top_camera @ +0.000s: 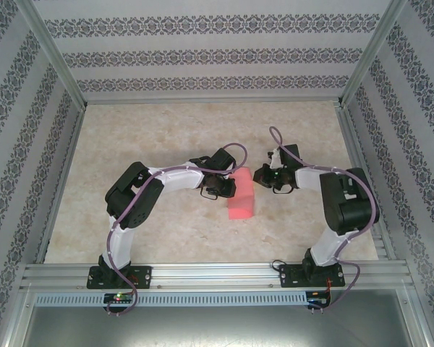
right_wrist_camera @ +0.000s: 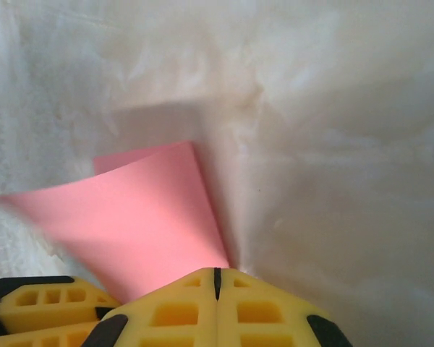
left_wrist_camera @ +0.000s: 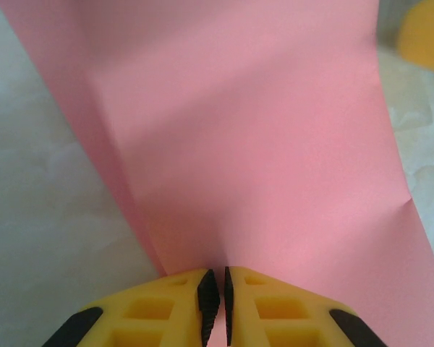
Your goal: Fold a paper plane with a square sheet of paper (pick it up from the middle)
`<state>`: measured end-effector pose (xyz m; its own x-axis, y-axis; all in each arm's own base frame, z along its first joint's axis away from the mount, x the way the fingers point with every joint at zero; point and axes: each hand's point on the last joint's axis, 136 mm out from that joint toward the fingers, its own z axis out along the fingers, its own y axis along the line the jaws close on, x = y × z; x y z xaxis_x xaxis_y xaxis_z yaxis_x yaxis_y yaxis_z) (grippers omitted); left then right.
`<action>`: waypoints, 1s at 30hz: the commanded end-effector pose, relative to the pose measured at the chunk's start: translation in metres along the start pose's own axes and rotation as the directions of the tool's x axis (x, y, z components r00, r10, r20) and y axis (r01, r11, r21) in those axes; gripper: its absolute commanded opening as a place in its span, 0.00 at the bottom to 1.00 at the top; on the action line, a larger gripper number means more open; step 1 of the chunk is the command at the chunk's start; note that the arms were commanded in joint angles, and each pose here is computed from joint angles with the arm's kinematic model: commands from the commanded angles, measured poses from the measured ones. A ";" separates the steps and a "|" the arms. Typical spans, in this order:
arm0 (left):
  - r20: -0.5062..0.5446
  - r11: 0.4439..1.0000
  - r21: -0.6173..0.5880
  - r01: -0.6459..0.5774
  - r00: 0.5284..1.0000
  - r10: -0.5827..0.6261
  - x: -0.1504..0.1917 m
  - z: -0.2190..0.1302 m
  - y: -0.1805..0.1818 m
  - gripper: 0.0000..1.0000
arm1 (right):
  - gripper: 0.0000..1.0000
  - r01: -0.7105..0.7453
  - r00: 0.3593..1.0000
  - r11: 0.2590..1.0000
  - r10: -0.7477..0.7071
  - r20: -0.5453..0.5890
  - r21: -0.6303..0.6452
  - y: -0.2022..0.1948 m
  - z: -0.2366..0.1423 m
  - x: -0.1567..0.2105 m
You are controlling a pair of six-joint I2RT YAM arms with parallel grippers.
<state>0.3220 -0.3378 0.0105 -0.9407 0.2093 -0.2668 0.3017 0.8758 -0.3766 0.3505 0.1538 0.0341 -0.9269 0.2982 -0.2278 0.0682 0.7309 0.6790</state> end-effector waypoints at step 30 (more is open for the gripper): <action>-0.304 0.943 -0.330 -0.043 0.951 -0.063 0.102 0.027 0.095 0.20 | 0.00 -0.084 0.993 0.994 0.078 0.086 0.064 -0.036 0.032 -0.029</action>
<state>0.3208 -0.3369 0.0094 -0.9309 0.2337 -0.2809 0.3275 0.8745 -0.3578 0.3740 0.1777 0.0171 -0.9301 0.3054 -0.2041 0.0679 0.6890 0.7216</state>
